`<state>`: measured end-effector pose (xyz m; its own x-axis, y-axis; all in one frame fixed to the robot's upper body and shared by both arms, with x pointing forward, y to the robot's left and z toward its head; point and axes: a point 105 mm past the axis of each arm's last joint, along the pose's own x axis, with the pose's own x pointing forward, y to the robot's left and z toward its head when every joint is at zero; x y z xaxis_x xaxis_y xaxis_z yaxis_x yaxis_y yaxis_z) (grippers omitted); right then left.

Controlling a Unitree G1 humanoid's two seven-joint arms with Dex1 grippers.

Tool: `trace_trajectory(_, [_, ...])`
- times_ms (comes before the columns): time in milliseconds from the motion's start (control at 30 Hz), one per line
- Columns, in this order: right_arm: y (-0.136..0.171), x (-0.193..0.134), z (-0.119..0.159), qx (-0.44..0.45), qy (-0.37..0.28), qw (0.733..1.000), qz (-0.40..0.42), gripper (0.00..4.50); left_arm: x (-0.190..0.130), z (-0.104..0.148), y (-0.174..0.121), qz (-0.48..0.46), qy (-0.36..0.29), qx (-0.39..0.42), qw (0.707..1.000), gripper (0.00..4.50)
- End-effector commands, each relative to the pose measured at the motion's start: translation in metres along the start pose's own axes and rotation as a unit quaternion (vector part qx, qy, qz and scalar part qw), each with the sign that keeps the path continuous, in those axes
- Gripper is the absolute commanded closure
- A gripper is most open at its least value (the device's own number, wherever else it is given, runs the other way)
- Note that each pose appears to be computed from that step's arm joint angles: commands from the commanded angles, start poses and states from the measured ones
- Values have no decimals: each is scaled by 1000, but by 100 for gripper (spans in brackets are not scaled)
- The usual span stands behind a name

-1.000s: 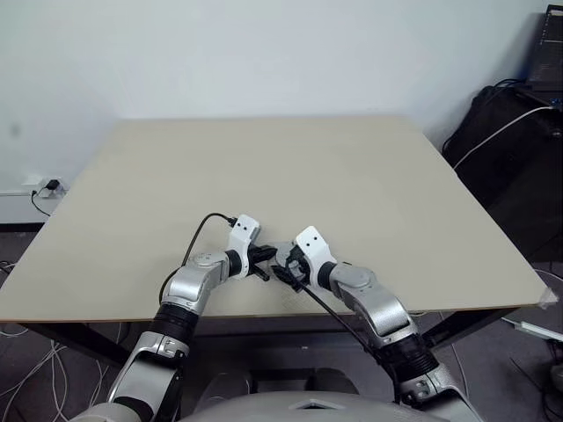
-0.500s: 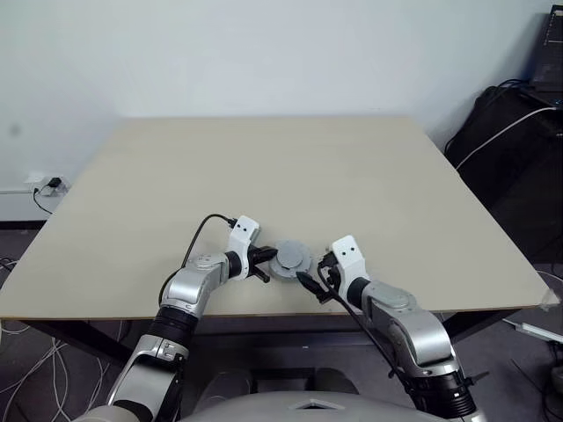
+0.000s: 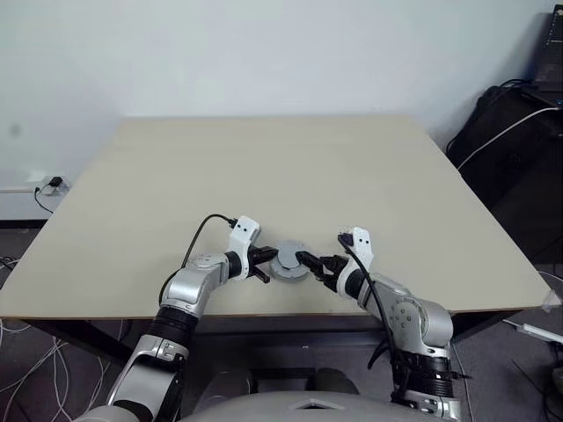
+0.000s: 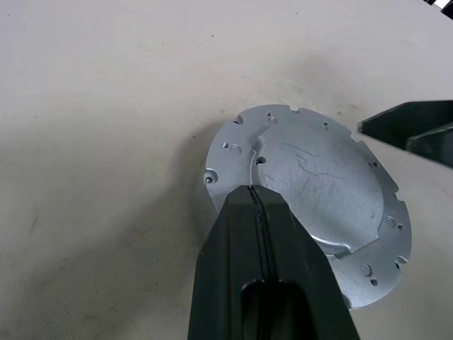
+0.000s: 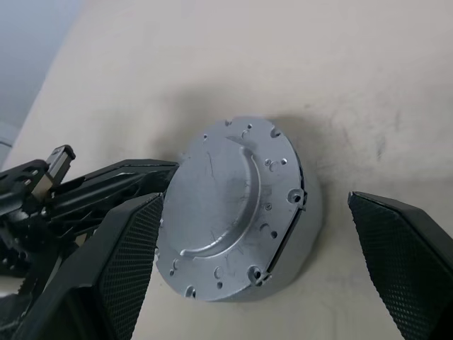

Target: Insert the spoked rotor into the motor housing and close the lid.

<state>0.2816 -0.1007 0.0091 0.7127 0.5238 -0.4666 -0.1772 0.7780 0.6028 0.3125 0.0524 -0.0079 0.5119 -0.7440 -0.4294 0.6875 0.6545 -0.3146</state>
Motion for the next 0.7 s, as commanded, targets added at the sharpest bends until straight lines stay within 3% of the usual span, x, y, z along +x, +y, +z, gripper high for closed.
trace_trajectory(33, [12,8,8,11,-6,1000,21,4,2,-3,-5,-13,4,-1,1000,450])
trace_trajectory(467, [16,21,-5,89,48,994,39,4,3,-1,-6,-15,2,0,1000,450])
trace_trajectory(700, [35,16,-5,211,67,965,139,4,2,-2,-5,-13,5,1,1000,450])
